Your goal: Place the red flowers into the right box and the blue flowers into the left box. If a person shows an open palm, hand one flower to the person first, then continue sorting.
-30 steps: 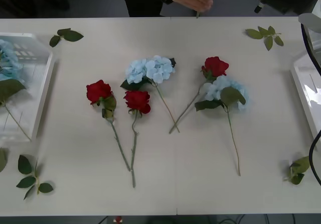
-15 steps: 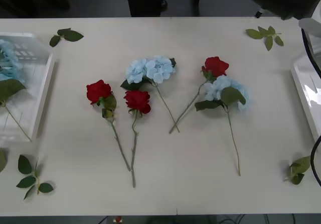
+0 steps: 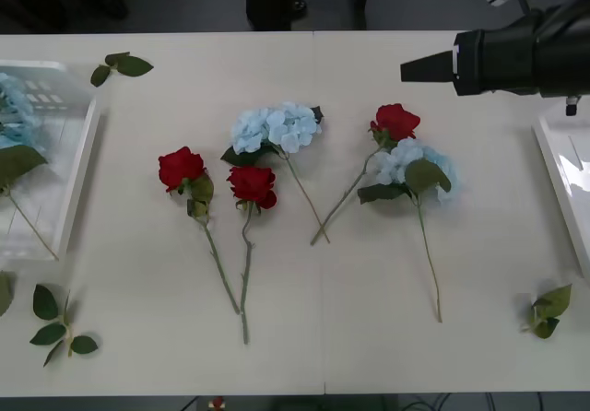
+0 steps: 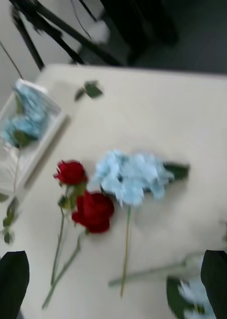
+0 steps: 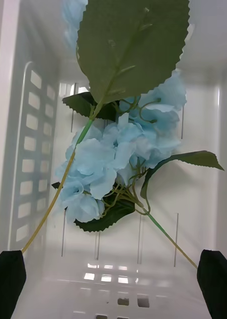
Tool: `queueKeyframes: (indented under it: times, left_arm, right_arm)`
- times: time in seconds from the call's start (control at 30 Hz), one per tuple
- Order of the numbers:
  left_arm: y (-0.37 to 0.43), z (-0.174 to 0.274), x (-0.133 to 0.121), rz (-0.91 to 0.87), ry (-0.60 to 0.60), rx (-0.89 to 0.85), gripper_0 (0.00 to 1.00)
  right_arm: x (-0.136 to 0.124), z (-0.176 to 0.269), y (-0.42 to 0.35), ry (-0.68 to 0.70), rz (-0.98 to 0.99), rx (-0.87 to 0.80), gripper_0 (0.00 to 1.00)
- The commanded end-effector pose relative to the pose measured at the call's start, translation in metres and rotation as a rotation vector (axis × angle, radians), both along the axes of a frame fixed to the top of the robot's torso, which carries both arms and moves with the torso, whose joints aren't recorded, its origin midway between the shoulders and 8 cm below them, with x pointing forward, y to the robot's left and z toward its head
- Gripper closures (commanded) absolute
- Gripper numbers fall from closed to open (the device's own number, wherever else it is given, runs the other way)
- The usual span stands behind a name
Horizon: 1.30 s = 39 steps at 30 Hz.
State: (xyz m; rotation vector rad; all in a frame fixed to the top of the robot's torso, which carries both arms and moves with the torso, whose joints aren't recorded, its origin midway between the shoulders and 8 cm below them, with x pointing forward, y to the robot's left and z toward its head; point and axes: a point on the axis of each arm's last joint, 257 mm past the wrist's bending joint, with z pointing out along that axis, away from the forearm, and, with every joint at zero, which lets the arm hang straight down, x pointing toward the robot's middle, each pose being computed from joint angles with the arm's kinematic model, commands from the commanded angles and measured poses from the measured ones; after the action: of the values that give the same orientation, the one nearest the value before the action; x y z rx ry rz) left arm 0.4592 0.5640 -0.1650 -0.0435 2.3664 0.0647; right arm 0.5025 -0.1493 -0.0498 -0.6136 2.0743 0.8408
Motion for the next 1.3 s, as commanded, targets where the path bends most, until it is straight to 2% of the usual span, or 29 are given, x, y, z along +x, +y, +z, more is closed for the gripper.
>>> queueKeyframes:
  times: [0.03,0.17,0.37,0.5,0.67,0.83,0.97,1.13,1.3]
  left_arm:
    - [0.01,0.022,0.0,-0.009,-0.028,0.053,0.0]
    - [-0.015,0.035,0.009,-0.068,-0.051,0.043,0.0]
    - [-0.074,0.059,0.031,-0.112,-0.054,-0.046,0.0]
    - [-0.107,0.068,0.052,-0.092,-0.042,-0.099,0.0]
    - [-0.16,0.059,0.089,0.016,-0.03,-0.176,0.0]
    - [-0.207,0.038,0.111,0.127,-0.038,-0.238,0.0]
    - [-0.245,0.017,0.116,0.207,-0.044,-0.27,0.0]
    - [-0.285,-0.006,0.109,0.278,-0.045,-0.291,0.0]
    - [-0.322,-0.037,0.084,0.317,-0.05,-0.253,0.0]
  right_arm:
    - [-0.011,-0.008,-0.032,0.088,-0.072,-0.135,0.0]
    - [-0.03,-0.04,-0.057,0.241,-0.164,-0.24,0.0]
    - [-0.058,-0.088,-0.084,0.365,-0.309,-0.328,0.0]
    - [-0.074,-0.115,-0.097,0.396,-0.372,-0.367,0.0]
    - [-0.089,-0.15,-0.107,0.405,-0.394,-0.456,0.0]
    - [-0.086,-0.173,-0.105,0.388,-0.402,-0.516,0.0]
    - [-0.077,-0.193,-0.101,0.348,-0.422,-0.559,0.0]
    - [-0.062,-0.217,-0.093,0.334,-0.437,-0.571,0.0]
    - [-0.045,-0.236,-0.081,0.326,-0.449,-0.567,0.0]
